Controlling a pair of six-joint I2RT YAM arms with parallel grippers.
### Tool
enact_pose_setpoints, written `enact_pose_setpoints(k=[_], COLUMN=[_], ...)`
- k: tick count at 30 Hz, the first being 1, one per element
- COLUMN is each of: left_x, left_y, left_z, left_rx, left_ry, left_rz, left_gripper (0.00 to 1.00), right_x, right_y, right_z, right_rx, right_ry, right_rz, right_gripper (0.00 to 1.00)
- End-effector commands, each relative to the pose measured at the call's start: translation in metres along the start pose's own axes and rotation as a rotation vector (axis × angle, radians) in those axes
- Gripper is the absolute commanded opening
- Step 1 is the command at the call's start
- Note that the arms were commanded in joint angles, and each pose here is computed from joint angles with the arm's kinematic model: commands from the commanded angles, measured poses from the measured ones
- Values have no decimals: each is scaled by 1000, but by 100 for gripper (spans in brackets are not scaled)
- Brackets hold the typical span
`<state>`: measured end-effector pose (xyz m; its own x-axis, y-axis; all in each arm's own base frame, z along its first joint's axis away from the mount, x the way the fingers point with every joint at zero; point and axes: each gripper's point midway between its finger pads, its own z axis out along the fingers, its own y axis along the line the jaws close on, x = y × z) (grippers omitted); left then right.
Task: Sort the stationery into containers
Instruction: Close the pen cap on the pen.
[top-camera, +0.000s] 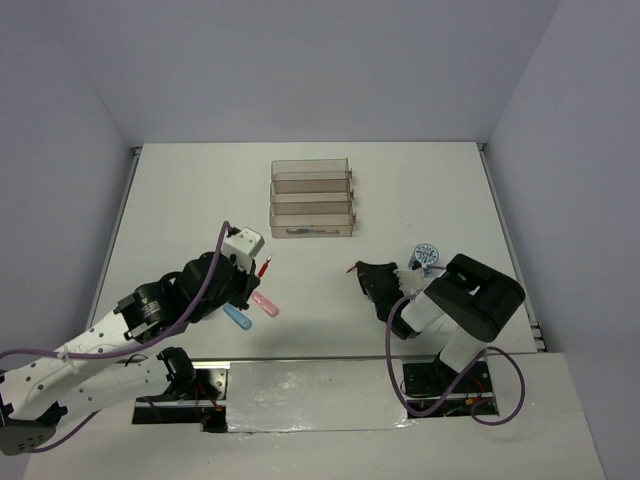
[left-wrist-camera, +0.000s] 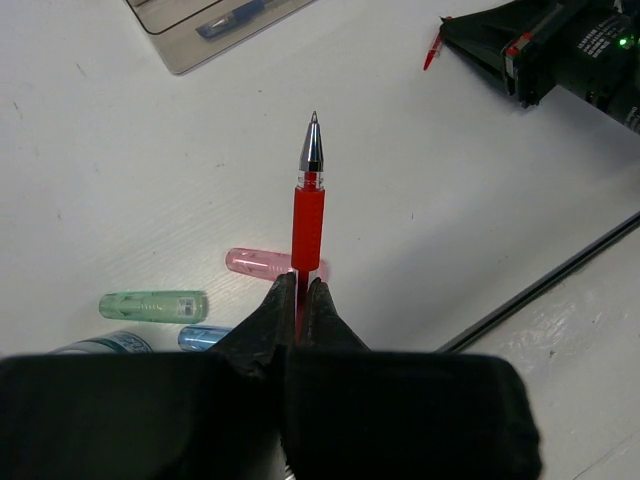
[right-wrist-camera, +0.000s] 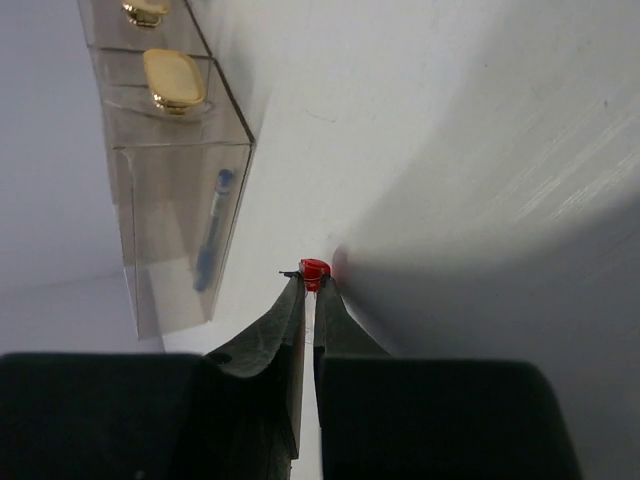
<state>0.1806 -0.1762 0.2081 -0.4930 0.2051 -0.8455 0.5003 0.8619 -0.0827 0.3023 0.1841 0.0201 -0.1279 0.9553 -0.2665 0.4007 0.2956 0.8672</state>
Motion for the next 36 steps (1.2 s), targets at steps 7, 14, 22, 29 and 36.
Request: enact_pose_setpoints(k=[7, 14, 22, 29, 36], left_x=[-8, -21, -52, -77, -84], left_y=[-3, -13, -96, -148, -154], left_z=[1, -3, -26, -43, -52], left_rx=[6, 53, 532, 885, 958], left_ry=[-24, -47, -194, -401, -510], left_rz=[0, -38, -154, -138, -134], left_gripper=[0, 0, 0, 0, 0], right_x=[-12, -3, -24, -14, -20], right_y=[84, 161, 255, 273, 255], right_z=[-33, -66, -164, -219, -237], right_rx=[-340, -482, -873, -1043, -1116], right_ry=[43, 122, 145, 319, 325], right_rz=[-65, -282, -650, -587, -492], right_gripper=[0, 0, 0, 0, 0])
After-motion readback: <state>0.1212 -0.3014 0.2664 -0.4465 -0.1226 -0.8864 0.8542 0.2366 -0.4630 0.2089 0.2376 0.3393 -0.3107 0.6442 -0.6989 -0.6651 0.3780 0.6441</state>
